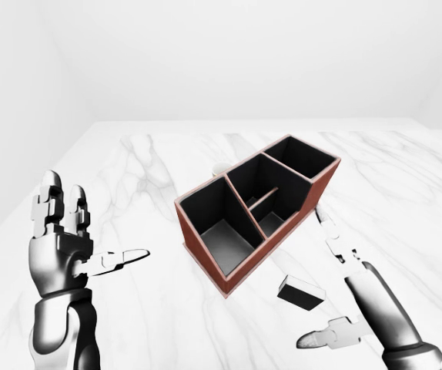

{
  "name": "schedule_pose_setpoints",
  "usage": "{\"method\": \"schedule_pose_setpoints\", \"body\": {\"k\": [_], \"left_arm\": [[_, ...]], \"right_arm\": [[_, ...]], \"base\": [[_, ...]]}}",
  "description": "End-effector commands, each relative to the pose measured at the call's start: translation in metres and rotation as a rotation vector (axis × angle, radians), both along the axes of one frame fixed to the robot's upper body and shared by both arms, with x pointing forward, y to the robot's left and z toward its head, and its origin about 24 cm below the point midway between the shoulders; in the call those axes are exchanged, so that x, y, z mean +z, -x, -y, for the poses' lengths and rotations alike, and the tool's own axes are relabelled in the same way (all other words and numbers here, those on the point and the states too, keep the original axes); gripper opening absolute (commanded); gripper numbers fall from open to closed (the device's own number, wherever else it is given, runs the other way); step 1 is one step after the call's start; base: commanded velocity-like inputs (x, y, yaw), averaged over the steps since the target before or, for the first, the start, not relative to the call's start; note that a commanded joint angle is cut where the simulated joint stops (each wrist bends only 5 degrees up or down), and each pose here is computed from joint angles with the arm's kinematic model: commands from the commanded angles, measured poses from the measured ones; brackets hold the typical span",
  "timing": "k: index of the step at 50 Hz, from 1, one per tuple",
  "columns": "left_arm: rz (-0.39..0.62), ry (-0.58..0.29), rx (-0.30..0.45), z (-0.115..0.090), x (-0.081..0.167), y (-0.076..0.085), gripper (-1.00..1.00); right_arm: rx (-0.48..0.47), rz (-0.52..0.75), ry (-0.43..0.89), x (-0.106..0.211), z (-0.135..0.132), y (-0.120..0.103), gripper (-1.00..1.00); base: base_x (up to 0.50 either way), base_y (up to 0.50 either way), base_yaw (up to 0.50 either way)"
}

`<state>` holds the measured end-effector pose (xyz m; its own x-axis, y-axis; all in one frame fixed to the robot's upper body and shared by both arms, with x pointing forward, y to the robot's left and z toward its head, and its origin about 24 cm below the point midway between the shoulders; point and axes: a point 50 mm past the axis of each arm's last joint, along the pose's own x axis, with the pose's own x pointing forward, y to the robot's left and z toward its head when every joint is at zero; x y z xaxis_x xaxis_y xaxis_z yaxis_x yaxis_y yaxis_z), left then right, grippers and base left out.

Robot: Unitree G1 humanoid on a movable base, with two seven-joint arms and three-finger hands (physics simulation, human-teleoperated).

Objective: Pick up the book and place it in the left compartment of the caddy.

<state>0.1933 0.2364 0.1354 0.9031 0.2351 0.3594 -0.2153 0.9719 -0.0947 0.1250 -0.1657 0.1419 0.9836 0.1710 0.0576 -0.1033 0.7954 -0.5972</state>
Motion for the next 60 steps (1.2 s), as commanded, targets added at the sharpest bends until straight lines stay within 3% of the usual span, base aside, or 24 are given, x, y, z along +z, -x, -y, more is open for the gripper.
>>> {"method": "schedule_pose_setpoints", "body": {"k": [1, 7, 20, 34, 60], "left_arm": [[-0.006, 0.001, 0.004, -0.002, -0.001, -0.001, 1.0], [-0.011, -0.005, -0.004, 0.001, -0.002, -0.001, 1.0], [-0.018, -0.004, -0.006, 0.002, -0.003, -0.002, 1.0], [-0.025, -0.003, -0.007, 0.002, -0.005, -0.003, 1.0], [-0.02, -0.009, -0.01, 0.005, -0.003, -0.002, 1.0]], "right_arm": [[-0.075, -0.101, 0.034, -0.01, 0.017, 0.003, 1.0], [-0.11, -0.156, 0.092, -0.014, 0.025, 0.001, 1.0], [-0.264, -0.148, 0.107, -0.013, 0.045, 0.004, 1.0], [-0.27, -0.134, 0.164, -0.012, 0.054, -0.008, 1.0], [-0.29, -0.229, 0.169, -0.035, 0.076, -0.02, 1.0]], "base": [[0.0, 0.0, 0.0], [0.0, 0.0, 0.0], [0.0, 0.0, 0.0], [0.0, 0.0, 0.0], [0.0, 0.0, 0.0]]}}
